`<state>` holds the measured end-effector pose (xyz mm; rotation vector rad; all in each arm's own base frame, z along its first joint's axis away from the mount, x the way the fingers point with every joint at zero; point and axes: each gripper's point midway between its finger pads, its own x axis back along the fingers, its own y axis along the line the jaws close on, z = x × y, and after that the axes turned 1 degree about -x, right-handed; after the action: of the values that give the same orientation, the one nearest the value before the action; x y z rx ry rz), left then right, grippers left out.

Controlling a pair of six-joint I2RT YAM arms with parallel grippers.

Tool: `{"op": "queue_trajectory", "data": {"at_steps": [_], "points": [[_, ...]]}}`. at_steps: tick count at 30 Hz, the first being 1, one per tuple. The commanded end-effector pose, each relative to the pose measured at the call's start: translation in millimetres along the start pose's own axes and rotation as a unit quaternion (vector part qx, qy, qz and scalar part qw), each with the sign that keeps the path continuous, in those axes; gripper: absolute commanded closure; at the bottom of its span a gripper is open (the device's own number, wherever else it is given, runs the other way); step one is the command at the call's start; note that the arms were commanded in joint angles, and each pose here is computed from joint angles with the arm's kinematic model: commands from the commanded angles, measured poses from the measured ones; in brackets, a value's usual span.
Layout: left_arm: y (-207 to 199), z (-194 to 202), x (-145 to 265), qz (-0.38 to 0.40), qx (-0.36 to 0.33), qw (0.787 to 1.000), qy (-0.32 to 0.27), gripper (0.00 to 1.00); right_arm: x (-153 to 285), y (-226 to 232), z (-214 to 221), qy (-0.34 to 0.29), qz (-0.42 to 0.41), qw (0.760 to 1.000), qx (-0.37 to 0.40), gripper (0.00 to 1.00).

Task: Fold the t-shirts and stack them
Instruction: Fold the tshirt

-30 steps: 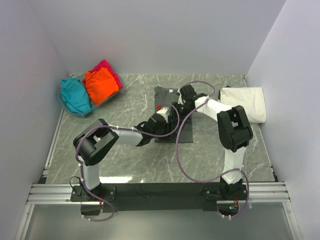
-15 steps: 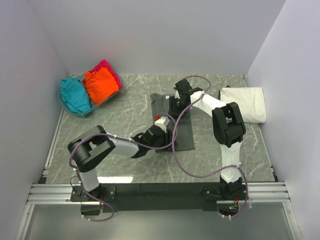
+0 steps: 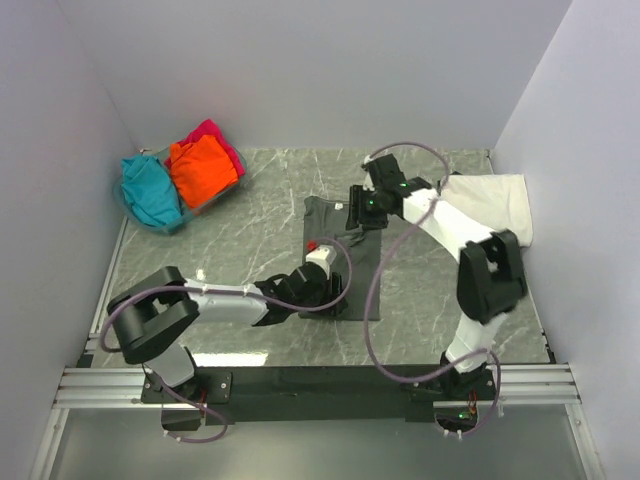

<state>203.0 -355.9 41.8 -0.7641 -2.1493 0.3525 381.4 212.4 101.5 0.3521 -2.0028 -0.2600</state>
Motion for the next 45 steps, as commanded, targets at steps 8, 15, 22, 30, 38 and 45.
{"op": "queue_trajectory", "data": {"at_steps": [8, 15, 22, 30, 38, 45], "points": [[-11, -48, 58, -0.032, 0.014, 0.997, -0.068, 0.34, 54, -10, 63, -0.036, -0.02, 0.999, -0.011, 0.41], [24, -23, 77, -0.079, 0.042, 0.995, -0.054, 0.29, 51, -21, 139, 0.002, -0.017, 0.999, -0.042, 0.41], [46, 3, 80, -0.091, 0.081, 0.992, -0.033, 0.26, 57, -23, 174, 0.011, -0.029, 0.997, -0.065, 0.41], [54, 7, 80, -0.084, 0.094, 0.991, -0.039, 0.25, 47, -25, 196, 0.031, -0.03, 0.996, -0.078, 0.41], [59, 6, 72, -0.07, 0.11, 0.991, -0.04, 0.27, 41, -28, 203, 0.036, -0.024, 0.996, -0.083, 0.41], [62, 13, 61, -0.077, 0.103, 0.992, -0.016, 0.34, 34, -25, 210, 0.047, -0.018, 0.996, -0.08, 0.41]]}}
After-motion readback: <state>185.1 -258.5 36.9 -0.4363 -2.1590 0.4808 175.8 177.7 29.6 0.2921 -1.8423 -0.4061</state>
